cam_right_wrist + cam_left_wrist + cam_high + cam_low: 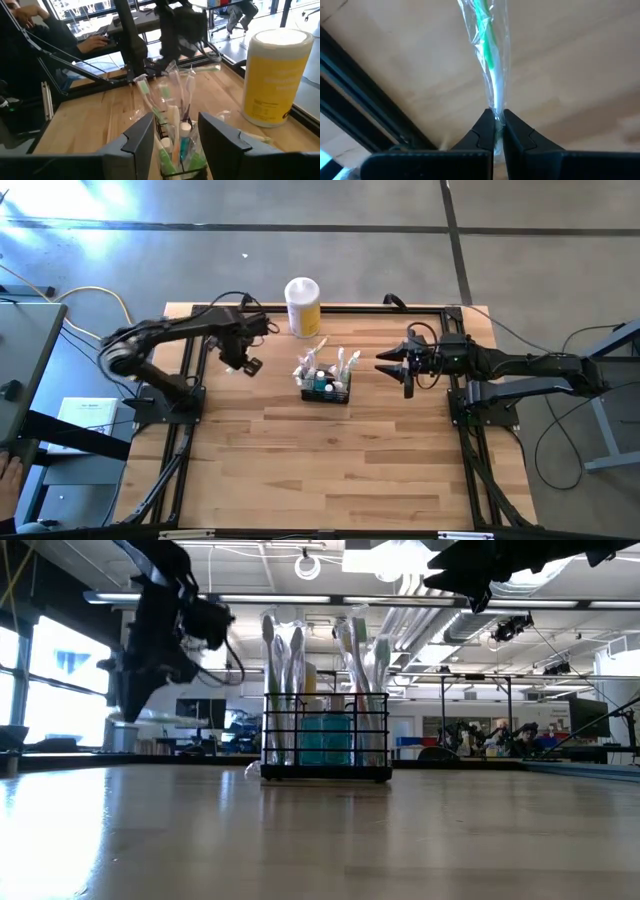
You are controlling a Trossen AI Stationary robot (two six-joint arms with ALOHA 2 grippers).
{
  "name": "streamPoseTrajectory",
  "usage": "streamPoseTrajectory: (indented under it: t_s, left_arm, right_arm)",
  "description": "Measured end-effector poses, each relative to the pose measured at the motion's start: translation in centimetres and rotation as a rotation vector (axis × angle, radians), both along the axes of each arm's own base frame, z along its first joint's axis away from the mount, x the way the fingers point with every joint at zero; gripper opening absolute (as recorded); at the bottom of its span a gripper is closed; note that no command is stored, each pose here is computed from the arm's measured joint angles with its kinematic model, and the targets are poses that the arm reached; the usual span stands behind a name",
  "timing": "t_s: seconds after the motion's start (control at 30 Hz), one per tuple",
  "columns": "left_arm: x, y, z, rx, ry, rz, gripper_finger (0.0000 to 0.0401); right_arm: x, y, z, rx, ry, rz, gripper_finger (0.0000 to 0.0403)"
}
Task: Pick & Place toothbrushing station
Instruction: Put the left green toothbrush into the right section wire organizer
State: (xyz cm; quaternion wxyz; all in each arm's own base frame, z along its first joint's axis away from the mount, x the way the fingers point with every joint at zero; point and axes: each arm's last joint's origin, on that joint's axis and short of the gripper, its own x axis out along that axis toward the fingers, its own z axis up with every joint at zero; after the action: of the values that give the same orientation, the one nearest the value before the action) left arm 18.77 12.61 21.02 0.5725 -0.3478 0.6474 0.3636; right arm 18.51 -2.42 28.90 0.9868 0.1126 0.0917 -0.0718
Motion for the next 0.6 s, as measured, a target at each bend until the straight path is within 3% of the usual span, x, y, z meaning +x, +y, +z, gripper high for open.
streamPoseTrajectory:
  t_s: [0.13,0.33,0.6]
  left_arm:
    - [-1.3,-2.1,3.2,0.047,-0.083,0.003,0.0005]
    - [-2.4,-5.5,9.1,0.162,-0.325,-0.073,0.0005]
    - [-2.7,-10.1,18.1,0.432,-0.639,-0.271,0.0005]
  right_arm:
    - [0.0,0.0,0.0,0.0,-0.002,-0.001,0.0145]
    - [0.1,0.1,0.6,0.002,-0.065,0.051,0.0145]
    - [0.2,0.5,1.8,0.043,-0.193,0.188,0.0145]
